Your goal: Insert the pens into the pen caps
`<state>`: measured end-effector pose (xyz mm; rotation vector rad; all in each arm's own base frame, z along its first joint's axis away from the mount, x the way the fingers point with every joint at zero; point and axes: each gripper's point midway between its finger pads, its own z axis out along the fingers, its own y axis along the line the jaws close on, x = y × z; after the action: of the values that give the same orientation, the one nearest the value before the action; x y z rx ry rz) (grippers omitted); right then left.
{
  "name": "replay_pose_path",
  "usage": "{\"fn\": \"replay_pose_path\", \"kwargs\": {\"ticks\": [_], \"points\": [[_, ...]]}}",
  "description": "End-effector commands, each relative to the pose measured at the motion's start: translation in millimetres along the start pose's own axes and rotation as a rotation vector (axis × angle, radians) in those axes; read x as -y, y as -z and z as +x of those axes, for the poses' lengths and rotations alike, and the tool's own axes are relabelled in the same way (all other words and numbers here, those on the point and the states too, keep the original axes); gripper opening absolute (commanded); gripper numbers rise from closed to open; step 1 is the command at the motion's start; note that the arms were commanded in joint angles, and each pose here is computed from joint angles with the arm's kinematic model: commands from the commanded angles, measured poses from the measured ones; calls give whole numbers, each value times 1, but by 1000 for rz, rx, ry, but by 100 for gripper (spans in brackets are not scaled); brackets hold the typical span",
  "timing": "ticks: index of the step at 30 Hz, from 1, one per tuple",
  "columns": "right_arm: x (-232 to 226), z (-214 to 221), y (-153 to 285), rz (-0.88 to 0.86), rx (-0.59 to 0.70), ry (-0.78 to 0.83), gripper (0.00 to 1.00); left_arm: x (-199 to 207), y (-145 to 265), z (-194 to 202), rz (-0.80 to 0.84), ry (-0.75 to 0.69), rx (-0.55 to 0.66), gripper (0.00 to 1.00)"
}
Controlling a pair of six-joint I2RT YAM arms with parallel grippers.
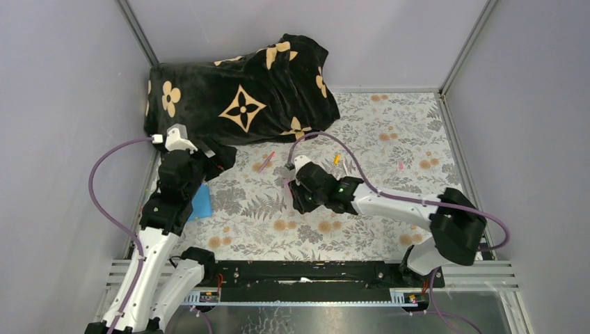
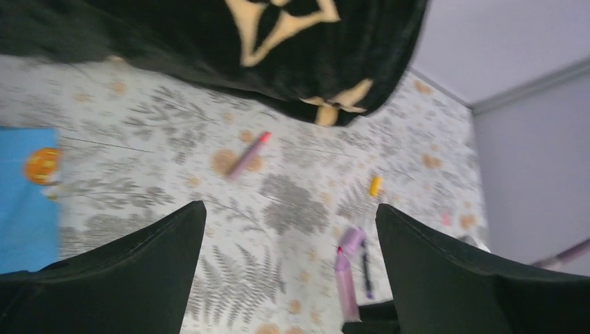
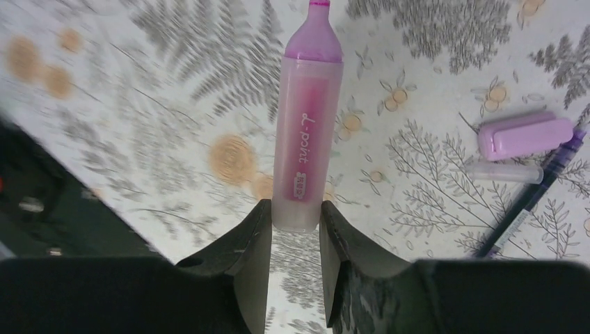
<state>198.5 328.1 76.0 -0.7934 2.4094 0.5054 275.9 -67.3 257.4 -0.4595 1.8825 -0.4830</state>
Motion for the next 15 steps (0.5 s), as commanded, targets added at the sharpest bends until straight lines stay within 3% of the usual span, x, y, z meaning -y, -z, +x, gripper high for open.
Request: {"fn": "replay_pose_path", "kwargs": {"ticks": [1, 7, 15], "points": [[-35, -54, 37, -162, 225, -138, 24, 46, 12, 10, 234, 132, -83, 98], [-42, -78, 63, -206, 329, -214, 24, 81, 19, 25, 420, 240, -152, 99], [-42, -100, 88, -224, 448, -264, 24, 117, 18, 55, 505, 185, -253, 98]]}}
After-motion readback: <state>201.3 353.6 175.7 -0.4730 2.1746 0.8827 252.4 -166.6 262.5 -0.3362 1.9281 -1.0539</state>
